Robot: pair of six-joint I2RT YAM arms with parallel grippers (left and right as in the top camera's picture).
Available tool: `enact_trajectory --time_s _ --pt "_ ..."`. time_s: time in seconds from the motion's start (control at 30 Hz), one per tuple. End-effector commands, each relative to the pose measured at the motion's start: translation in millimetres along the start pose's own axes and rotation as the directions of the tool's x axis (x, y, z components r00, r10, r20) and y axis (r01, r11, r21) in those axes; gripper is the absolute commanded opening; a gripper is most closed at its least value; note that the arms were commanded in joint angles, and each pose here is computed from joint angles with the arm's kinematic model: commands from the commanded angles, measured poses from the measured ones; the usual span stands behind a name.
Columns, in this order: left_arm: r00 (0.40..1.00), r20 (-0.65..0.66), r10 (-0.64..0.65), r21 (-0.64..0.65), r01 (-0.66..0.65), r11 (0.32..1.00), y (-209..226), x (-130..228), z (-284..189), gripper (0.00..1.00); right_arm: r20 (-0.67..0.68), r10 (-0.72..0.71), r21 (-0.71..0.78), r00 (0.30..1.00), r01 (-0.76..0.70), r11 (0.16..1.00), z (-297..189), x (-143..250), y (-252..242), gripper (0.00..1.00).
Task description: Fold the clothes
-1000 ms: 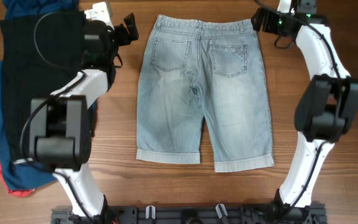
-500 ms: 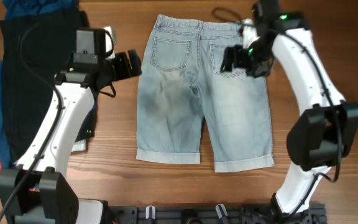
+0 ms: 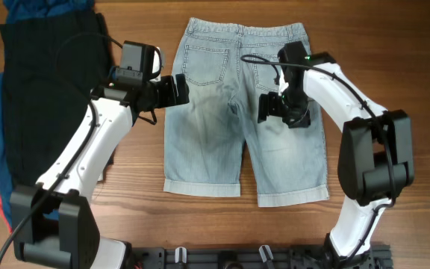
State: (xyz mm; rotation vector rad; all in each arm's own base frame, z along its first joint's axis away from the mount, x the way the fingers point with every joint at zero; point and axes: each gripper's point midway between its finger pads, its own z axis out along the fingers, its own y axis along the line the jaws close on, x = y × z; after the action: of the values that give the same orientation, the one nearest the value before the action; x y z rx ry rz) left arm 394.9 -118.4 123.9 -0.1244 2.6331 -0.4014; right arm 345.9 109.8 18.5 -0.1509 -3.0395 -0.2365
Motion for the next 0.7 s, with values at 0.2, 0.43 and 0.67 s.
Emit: enact_trajectory --time_s 0.2,0.43,0.67 --pt "1.000 -0.017 -0.009 0.005 0.009 1.000 1 3 19 1.00 0.019 0.039 0.042 0.999 -0.040 0.998 24 0 -21 0.95" --pt "1.000 0.004 -0.004 0.012 0.004 1.000 -1 -2 19 1.00 0.052 0.114 0.025 0.992 -0.116 0.993 19 -16 -55 0.96" --pt "1.000 0.008 0.003 -0.002 -0.003 1.000 2 -3 19 1.00 0.076 0.132 0.016 0.988 -0.133 0.991 14 -25 -80 0.97"
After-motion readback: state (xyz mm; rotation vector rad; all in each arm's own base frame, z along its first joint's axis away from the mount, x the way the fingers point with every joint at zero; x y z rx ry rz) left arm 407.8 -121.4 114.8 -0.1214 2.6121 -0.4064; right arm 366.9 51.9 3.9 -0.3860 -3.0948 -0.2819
